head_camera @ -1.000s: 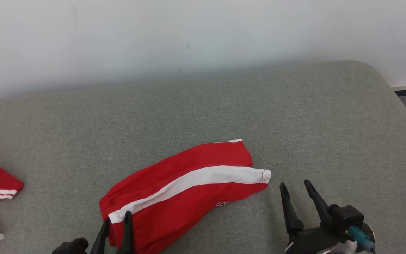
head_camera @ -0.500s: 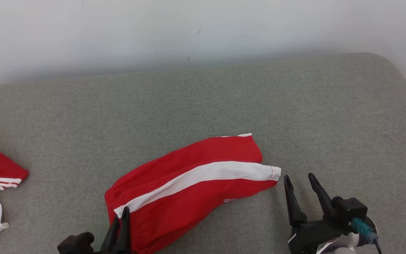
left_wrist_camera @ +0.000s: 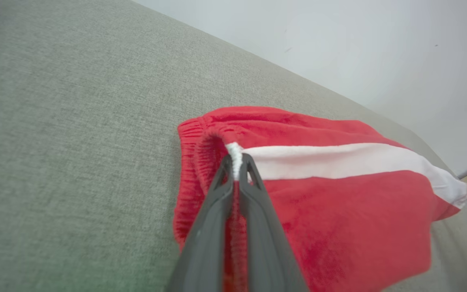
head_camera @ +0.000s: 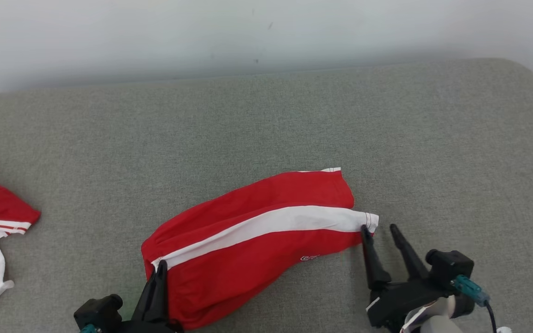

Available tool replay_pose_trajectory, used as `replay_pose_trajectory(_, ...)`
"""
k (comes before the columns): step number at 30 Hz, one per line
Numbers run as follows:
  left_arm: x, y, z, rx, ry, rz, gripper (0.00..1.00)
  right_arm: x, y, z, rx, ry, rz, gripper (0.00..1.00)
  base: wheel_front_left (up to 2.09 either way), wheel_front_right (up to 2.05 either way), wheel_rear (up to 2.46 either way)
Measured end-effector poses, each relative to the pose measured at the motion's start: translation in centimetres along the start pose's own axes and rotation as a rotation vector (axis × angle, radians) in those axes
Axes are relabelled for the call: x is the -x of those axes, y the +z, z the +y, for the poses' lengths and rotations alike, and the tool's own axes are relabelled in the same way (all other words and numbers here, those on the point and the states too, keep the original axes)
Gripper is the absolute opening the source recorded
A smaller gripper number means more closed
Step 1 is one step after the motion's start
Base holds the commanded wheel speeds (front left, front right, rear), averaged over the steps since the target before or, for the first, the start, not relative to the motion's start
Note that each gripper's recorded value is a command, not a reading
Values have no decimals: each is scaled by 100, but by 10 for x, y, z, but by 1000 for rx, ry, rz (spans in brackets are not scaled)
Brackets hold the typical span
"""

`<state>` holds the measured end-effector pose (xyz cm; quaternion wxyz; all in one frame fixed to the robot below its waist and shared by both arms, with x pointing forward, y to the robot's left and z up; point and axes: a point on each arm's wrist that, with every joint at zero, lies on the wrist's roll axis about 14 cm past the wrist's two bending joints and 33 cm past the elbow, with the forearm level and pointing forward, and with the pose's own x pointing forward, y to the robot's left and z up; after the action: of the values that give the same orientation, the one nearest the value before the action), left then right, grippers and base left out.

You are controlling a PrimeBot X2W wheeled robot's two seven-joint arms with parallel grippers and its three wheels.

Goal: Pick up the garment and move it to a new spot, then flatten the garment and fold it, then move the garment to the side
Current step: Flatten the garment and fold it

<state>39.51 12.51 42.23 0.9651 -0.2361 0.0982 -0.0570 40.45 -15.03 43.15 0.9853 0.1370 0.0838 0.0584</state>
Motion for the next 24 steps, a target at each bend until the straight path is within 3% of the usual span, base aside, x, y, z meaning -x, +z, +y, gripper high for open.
replay_pose_trajectory(4, 0, -1, 4, -8, 9, 4, 0, -2, -6, 12, -63, 32, 17, 100, 0, 0, 0)
replay_pose_trajectory(17, -1, -8, 7, -20, 16, 24, 0, -13, -3, 16, -97, 66, 22, 100, 0, 0, 0)
replay_pose_trajectory(19, -1, -8, 8, -20, 19, 26, 0, -14, -5, 18, -99, 72, 28, 87, 0, 0, 0)
replay_pose_trajectory(24, -1, -9, 10, -23, 22, 30, 0, -15, -8, 18, -103, 75, 37, 65, 0, 0, 0)
